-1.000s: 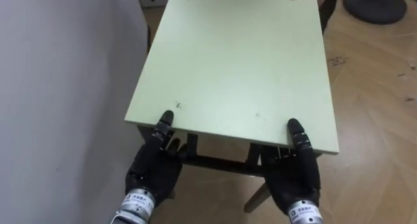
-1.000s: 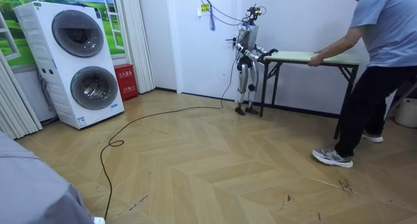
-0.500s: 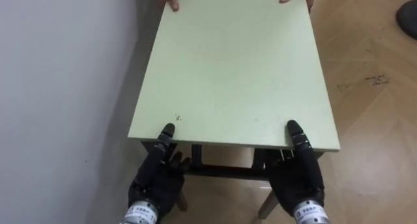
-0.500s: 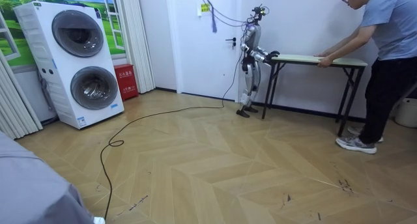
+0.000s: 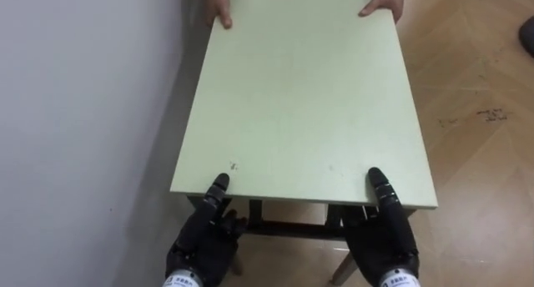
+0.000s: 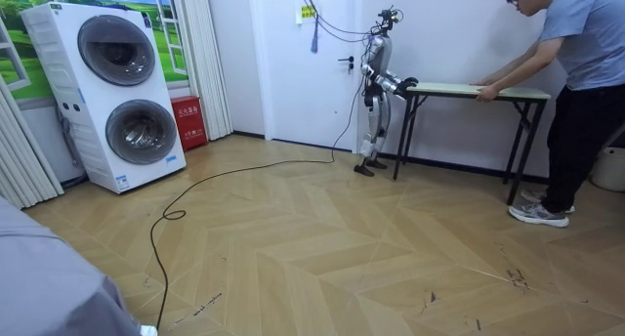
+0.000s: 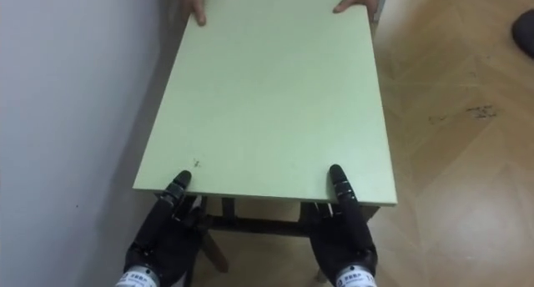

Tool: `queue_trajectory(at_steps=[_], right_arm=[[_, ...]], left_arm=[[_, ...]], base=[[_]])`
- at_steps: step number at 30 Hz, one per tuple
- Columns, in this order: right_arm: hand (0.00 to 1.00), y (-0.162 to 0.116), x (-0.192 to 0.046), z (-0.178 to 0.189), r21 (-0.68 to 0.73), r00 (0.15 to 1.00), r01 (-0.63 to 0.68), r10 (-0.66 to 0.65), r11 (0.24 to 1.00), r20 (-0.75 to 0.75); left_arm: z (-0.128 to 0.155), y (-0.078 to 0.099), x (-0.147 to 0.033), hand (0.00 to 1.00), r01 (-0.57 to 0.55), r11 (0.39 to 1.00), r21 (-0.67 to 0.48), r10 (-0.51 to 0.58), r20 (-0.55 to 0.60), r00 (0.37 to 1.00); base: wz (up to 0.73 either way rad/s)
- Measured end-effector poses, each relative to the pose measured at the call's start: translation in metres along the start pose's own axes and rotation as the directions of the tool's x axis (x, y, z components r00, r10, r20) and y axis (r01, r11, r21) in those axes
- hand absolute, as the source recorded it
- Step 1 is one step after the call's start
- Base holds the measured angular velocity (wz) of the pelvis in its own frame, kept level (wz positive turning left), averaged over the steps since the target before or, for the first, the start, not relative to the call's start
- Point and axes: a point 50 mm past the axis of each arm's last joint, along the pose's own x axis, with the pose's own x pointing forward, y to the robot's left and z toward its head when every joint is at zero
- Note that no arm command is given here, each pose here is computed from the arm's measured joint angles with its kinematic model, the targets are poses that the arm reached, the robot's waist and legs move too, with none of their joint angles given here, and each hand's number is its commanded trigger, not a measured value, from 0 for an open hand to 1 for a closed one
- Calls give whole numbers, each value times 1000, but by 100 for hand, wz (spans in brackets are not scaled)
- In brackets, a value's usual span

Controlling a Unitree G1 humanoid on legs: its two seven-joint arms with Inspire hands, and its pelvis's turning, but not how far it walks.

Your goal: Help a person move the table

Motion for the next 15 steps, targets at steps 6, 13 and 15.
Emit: queue_trajectory(at_steps=[6,13,15], right_arm=[[100,2,2,-2,3,1000,-2,2,1000,-6],[100,4,3,-5,14,1000,-7,7,1000,-11],[100,4,3,-7,16,1000,-8,8,1000,-14]], left_arm=[[3,0,0,100,3,1000,10,-3,18,1000],[5,-1,0,100,6,1000,9,-6,35,999],[6,-1,0,100,5,1000,10,-5,38,999]], base=[[0],[1],[0]])
